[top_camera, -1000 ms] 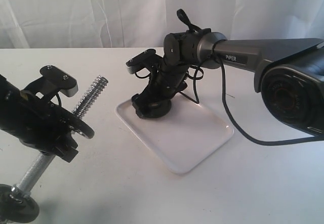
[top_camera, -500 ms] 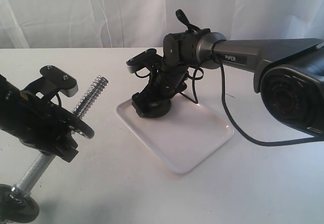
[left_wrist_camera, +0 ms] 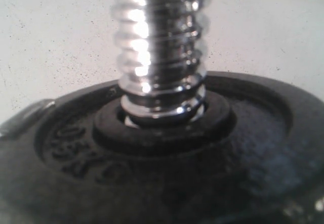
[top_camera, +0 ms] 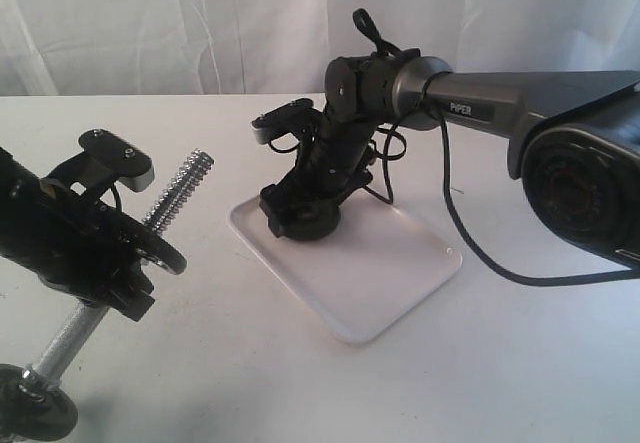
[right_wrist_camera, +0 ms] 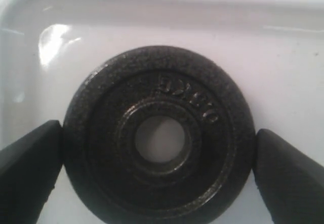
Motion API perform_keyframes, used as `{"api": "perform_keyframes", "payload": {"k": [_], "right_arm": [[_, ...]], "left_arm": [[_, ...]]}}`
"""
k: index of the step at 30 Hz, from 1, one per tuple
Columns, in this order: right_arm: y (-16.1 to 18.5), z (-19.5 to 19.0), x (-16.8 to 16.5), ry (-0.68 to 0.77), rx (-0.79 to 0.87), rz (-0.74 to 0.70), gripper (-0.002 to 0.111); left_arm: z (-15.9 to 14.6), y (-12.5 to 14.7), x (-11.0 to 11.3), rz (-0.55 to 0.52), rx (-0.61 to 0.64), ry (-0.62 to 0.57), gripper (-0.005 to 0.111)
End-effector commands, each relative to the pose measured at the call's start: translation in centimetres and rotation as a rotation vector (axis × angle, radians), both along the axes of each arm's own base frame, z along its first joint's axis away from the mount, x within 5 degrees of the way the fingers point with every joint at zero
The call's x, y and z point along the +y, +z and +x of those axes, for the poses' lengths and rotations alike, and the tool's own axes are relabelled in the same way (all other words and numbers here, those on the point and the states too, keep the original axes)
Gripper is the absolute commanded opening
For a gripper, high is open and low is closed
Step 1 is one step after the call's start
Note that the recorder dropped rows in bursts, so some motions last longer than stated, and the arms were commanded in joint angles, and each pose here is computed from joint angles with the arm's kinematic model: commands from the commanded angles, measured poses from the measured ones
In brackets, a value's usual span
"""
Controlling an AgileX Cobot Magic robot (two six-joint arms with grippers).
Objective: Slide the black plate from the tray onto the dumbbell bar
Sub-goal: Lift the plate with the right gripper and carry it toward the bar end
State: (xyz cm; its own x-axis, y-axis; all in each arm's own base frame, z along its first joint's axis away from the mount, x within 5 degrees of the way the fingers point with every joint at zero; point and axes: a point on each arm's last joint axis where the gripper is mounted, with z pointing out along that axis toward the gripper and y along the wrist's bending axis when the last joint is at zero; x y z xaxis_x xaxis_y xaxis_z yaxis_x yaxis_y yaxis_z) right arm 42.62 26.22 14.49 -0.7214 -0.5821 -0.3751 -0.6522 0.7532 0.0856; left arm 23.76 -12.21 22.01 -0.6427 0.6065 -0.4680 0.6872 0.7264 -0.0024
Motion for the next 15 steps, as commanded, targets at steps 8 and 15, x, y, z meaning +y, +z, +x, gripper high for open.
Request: {"api": "perform_keyframes", "payload": {"k": [8,15], "right_arm": [[5.0,0.2,-3.8,-0.114,0.16,0.137,0.0],[6.5,0.4,-6.3,-0.07,0.35,0.394,0.0]], "left_arm": [[0.3,2.1,0.1,-0.032,-0.108,0.002,0.0],[0.3,2.1,0.2,-0.004,-0.114,-0.015,0.0]]}}
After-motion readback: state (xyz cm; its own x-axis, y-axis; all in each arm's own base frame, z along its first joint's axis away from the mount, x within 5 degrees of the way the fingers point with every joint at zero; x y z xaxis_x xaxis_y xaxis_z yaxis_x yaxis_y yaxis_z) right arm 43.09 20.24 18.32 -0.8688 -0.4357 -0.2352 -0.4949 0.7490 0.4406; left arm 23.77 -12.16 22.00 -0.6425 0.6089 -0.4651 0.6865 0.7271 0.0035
